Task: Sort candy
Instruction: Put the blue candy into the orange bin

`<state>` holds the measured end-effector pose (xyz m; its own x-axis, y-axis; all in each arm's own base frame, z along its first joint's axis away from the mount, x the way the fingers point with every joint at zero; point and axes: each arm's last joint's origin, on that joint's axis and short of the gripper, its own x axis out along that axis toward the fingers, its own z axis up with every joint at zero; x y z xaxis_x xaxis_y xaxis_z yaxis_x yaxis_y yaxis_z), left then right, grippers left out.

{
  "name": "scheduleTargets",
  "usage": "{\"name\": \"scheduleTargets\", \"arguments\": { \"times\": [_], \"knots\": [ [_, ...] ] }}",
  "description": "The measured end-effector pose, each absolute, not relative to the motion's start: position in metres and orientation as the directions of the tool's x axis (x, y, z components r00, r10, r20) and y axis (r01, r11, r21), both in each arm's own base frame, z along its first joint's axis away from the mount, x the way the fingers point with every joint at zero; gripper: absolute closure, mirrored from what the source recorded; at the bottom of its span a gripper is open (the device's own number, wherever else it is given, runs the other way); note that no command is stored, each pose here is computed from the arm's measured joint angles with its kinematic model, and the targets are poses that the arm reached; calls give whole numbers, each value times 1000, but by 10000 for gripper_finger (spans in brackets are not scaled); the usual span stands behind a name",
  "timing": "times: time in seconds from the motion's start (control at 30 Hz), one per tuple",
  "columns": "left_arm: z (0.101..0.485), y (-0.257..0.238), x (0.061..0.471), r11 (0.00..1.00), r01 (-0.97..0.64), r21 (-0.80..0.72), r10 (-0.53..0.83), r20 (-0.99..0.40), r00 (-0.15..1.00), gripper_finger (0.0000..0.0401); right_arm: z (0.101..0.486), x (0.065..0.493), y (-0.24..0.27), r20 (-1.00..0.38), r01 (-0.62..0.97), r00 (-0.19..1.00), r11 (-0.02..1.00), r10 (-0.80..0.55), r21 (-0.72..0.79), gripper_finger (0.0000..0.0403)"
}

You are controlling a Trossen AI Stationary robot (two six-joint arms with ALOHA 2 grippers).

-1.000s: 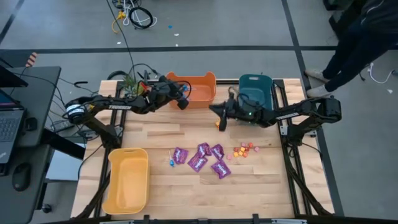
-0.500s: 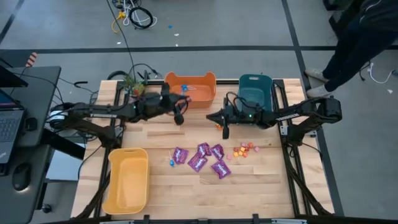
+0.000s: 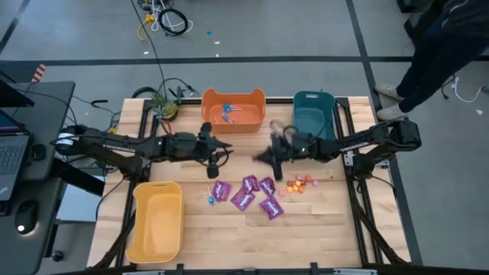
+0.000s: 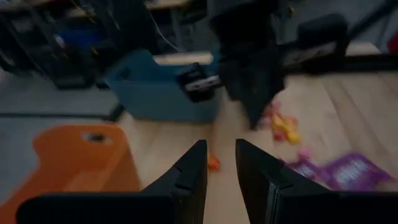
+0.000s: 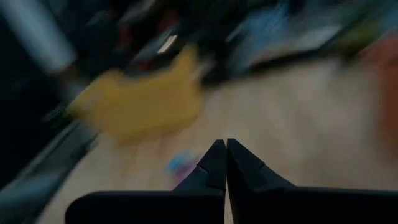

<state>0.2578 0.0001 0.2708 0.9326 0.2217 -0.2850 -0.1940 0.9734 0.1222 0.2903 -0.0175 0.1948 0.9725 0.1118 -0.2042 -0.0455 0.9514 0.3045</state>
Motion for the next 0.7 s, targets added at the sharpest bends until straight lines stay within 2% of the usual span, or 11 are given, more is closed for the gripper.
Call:
{"name": "scheduleTargets", "arguments": {
  "times": [0.07,0.1,0.2,0.3,0.43,0.7],
  "knots": [
    [267,-6,254,979,-176,101,200,-330,922,314,184,288,-7,-303,-71,935,931,187,358,402],
    [266,-9,254,982,-167,91,189,-342,921,314,180,286,-4,-348,-45,919,928,184,370,402],
    [261,-18,250,987,-141,73,159,-401,902,314,175,285,-6,-406,145,914,926,9,348,402],
    [257,-24,248,991,-124,55,135,-440,888,314,180,286,-8,-355,184,933,923,-55,338,402],
    [252,-31,244,993,-112,30,112,-496,861,314,180,286,3,-358,73,931,926,70,370,402],
    [237,-41,232,993,-80,-87,4,-651,759,314,172,282,16,-443,76,889,916,117,394,402]
  ]
}}
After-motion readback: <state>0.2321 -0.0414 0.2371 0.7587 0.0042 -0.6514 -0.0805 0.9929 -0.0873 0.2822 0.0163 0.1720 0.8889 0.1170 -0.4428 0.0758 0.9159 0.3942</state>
